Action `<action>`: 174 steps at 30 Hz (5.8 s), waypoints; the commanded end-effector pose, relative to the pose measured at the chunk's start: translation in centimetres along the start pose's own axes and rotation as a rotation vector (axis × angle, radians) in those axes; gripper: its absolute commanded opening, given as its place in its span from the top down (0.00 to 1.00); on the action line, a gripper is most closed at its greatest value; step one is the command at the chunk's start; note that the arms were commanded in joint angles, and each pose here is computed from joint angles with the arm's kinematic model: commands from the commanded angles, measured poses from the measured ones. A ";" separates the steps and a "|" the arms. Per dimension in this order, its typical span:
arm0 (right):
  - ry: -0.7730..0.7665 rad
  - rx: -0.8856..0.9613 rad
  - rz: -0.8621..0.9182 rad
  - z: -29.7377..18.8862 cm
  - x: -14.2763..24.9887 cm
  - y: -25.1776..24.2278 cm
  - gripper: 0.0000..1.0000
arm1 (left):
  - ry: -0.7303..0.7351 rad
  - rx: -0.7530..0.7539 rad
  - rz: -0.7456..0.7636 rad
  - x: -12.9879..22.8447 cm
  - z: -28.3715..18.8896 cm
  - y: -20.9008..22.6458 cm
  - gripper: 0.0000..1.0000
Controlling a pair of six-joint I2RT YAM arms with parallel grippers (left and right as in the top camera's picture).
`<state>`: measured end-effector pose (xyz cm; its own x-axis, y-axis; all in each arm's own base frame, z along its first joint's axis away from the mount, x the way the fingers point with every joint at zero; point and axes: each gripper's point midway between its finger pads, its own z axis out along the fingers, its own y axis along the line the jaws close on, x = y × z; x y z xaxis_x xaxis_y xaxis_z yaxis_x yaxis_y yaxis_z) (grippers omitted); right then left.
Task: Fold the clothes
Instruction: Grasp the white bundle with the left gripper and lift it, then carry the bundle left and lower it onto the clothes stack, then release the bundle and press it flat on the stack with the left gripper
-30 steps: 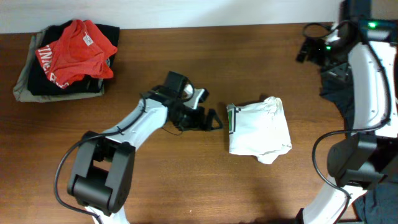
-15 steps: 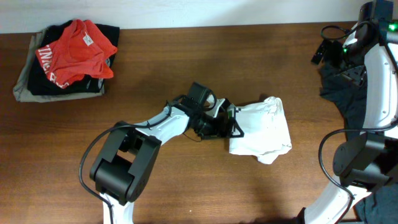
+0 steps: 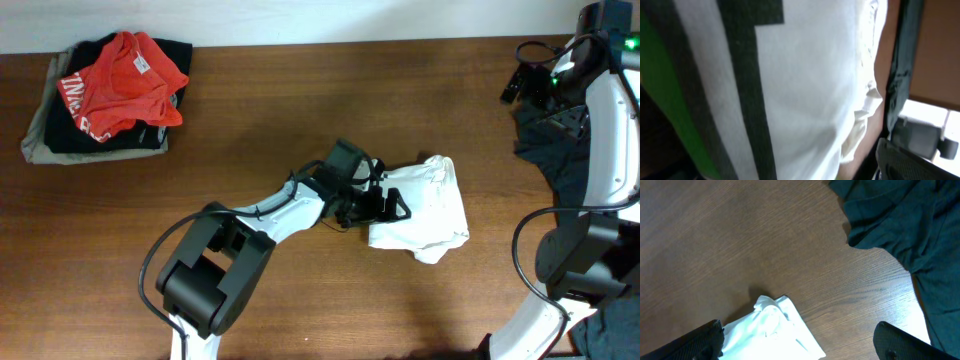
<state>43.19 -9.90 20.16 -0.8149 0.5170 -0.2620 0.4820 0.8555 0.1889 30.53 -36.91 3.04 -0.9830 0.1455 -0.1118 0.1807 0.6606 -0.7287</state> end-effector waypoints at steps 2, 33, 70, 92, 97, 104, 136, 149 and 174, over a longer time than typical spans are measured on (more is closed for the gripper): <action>-0.012 0.014 0.000 -0.4 -0.1 -0.3 0.02 | -0.115 -0.161 -0.076 -1.5 0.2 2.9 0.29; -0.012 0.014 0.000 -0.4 -0.1 -0.3 0.01 | -0.355 -0.402 0.258 -13.1 -9.4 5.4 1.00; -0.012 0.014 0.000 -0.4 -0.1 -0.3 0.02 | -0.911 -0.914 0.156 -23.7 -43.1 23.9 1.00; -0.012 0.014 0.000 -0.4 -0.1 -0.3 0.01 | -1.120 -1.027 0.037 -22.9 -50.8 23.4 1.00; -0.012 0.014 0.000 -0.4 -0.1 -0.3 0.01 | -1.122 -1.037 0.024 -22.7 -51.2 24.2 0.99; -0.012 0.014 0.000 -0.4 -0.1 -0.3 0.01 | -1.163 -1.080 -0.034 -21.1 -54.8 26.7 0.99; -0.012 0.014 0.000 -0.4 -0.1 -0.3 0.01 | -1.074 -1.360 -0.300 -16.5 -55.2 38.3 0.01; -0.012 0.014 0.000 -0.4 -0.1 -0.3 0.01 | -1.355 -1.192 -0.159 -19.4 -60.8 29.5 0.99; -0.012 0.014 0.000 -0.4 -0.1 -0.3 0.01 | -1.384 -1.183 -0.059 -23.8 -58.4 30.3 0.99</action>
<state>43.13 -9.88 20.14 -0.8159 0.5165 -0.2597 0.4819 0.8558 0.1881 60.44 24.98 11.37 -0.3570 -0.2148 -0.9091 -0.5710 0.8204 0.0304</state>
